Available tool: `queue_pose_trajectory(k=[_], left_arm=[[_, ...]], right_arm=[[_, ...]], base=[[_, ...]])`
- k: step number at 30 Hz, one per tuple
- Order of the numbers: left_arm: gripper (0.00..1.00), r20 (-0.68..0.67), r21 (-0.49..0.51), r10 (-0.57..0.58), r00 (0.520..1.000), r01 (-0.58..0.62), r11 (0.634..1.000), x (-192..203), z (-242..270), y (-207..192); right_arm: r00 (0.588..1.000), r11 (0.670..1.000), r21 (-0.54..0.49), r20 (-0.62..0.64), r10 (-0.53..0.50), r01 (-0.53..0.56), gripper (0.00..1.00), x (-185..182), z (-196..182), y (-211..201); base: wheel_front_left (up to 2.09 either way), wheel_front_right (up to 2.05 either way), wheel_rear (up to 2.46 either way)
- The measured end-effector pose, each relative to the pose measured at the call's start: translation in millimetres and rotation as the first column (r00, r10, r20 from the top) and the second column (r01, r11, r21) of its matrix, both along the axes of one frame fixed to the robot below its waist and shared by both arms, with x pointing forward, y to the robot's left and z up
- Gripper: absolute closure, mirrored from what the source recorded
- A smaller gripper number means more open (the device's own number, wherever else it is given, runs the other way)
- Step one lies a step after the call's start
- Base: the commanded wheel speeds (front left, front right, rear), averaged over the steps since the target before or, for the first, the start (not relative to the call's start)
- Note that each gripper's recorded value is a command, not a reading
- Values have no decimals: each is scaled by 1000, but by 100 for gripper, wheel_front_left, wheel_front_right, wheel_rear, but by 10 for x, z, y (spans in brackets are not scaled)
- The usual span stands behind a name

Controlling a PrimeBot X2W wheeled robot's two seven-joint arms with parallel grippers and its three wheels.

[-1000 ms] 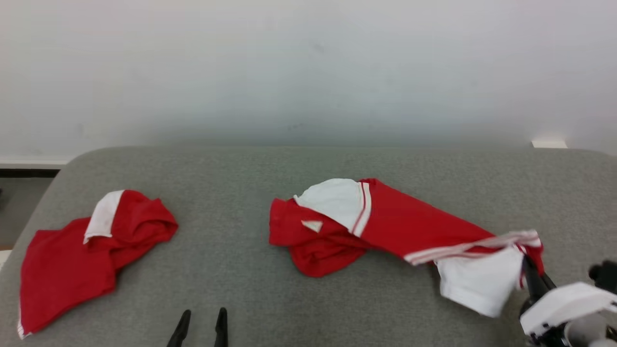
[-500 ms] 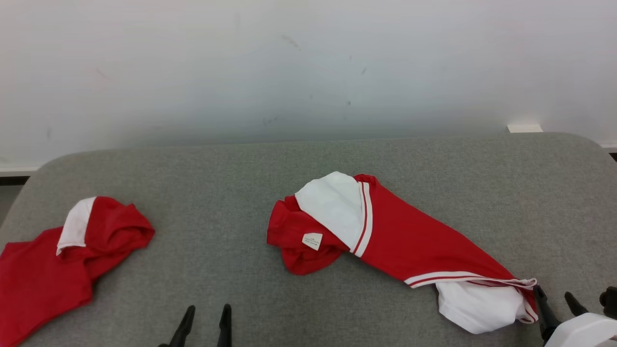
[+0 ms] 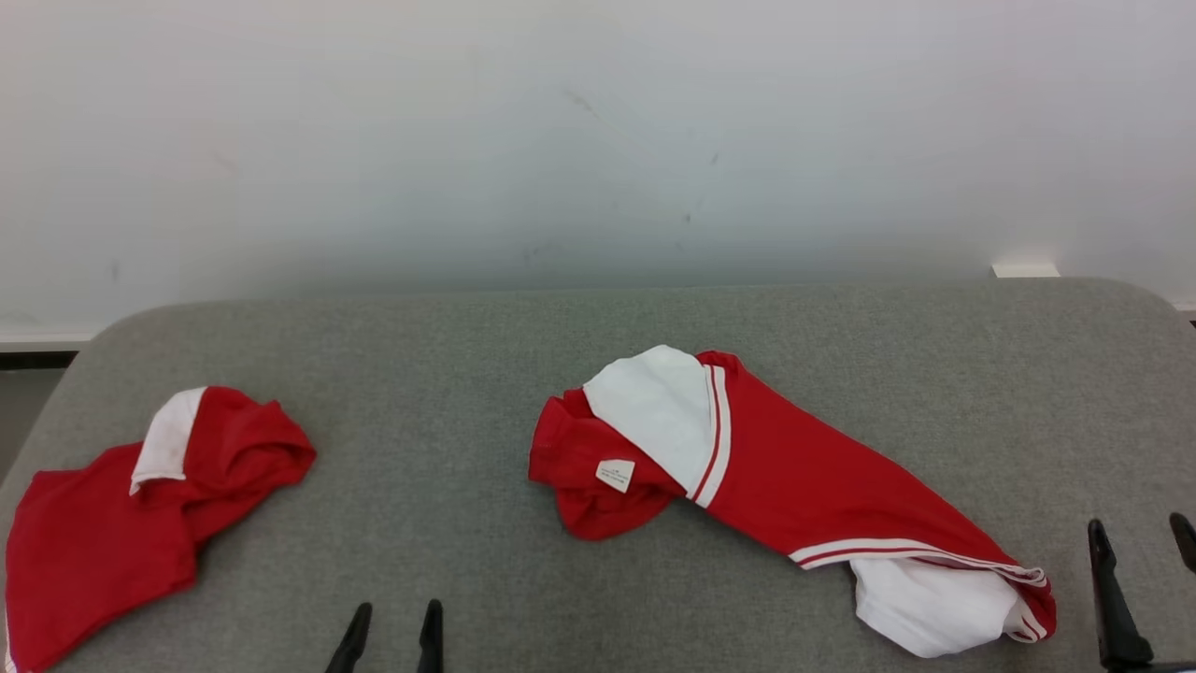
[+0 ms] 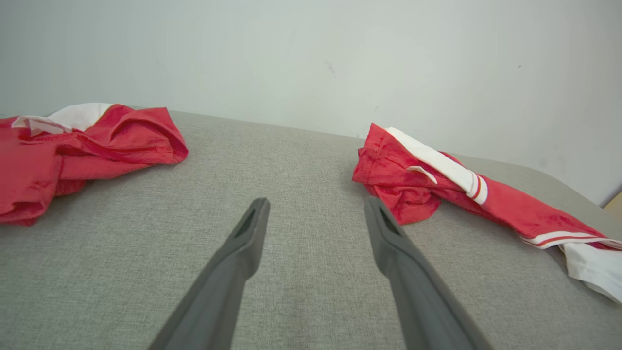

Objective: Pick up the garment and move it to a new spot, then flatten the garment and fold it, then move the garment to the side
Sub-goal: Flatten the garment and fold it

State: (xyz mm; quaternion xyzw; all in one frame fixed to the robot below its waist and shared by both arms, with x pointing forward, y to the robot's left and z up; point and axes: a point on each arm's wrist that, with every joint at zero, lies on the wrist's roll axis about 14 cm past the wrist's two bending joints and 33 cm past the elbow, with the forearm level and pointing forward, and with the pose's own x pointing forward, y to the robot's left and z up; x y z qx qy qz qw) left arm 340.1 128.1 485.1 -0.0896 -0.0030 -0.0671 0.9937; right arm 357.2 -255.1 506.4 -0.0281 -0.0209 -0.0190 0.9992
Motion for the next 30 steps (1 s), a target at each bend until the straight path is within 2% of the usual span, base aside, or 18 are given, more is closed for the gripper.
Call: queue_pose_trajectory(k=[4,8,16,24,30], left_arm=[[0,4,0,5,1000,-5,1000,-9,11,12],[0,1,3,11,1000,-11,1000,-16,3,34],[0,-14,11,13,1000,-12,1000,-17,-48,49],[0,-9,22,-21,1000,21,1000,57,-41,-26],[0,-10,22,-36,999,36,999,97,-45,-66]], right_arm=[[1000,1000,-6,-11,16,-16,0,-150,-101,130],[999,999,28,17,39,-40,0,-232,-50,304],[996,994,92,-65,65,-58,0,-411,-340,518],[993,993,112,-100,59,-48,0,-471,-455,544],[976,985,171,-207,65,-29,0,-581,-802,596]], base=[[0,0,0],[0,0,0],[0,0,0],[0,0,0],[0,0,0]])
